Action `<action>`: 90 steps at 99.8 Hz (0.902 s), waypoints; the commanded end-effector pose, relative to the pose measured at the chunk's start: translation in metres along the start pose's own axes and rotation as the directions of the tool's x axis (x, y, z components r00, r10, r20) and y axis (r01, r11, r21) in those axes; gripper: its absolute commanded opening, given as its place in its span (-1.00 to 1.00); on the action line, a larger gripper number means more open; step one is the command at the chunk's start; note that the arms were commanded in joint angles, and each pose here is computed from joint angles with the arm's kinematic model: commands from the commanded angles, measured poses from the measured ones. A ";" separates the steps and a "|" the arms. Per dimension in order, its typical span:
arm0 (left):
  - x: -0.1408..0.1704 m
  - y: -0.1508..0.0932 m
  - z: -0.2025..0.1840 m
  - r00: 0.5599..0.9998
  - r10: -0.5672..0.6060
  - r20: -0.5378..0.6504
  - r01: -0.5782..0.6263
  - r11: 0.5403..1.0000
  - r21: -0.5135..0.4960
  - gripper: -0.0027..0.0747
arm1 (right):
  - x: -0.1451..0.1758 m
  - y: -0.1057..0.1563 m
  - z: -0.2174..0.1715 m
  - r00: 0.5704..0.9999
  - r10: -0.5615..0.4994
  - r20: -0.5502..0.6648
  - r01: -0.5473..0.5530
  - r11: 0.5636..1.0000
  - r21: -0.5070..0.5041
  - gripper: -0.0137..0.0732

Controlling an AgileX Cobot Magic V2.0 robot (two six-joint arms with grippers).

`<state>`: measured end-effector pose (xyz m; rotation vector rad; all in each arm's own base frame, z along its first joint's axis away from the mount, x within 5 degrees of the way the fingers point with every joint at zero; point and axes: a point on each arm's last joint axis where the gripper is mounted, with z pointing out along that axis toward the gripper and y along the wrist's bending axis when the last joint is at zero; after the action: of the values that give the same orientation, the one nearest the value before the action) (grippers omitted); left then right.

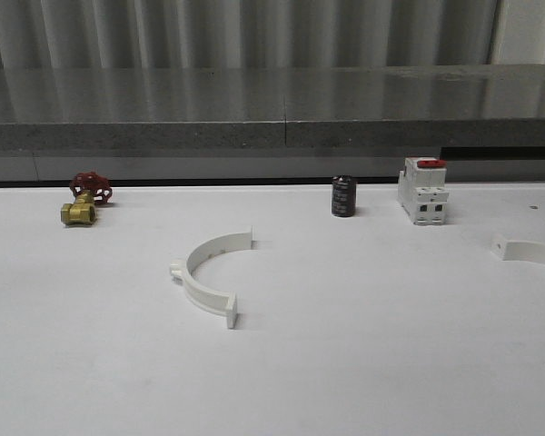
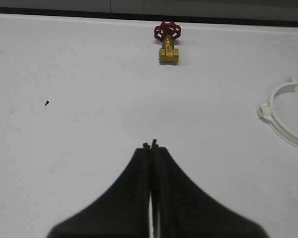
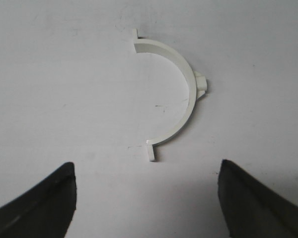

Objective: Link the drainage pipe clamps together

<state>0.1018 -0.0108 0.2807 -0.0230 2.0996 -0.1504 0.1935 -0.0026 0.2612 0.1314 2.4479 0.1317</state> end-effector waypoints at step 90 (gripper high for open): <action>-0.015 -0.002 -0.005 0.996 -0.013 0.094 0.012 1.000 0.012 -0.98 | -0.074 -0.031 0.148 0.956 -0.050 -0.289 0.082 0.992 0.100 0.68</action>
<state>0.1018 -0.0108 0.2807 -0.0230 2.0996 -0.1504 0.3338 -0.0295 0.1748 0.0935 2.8374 0.0081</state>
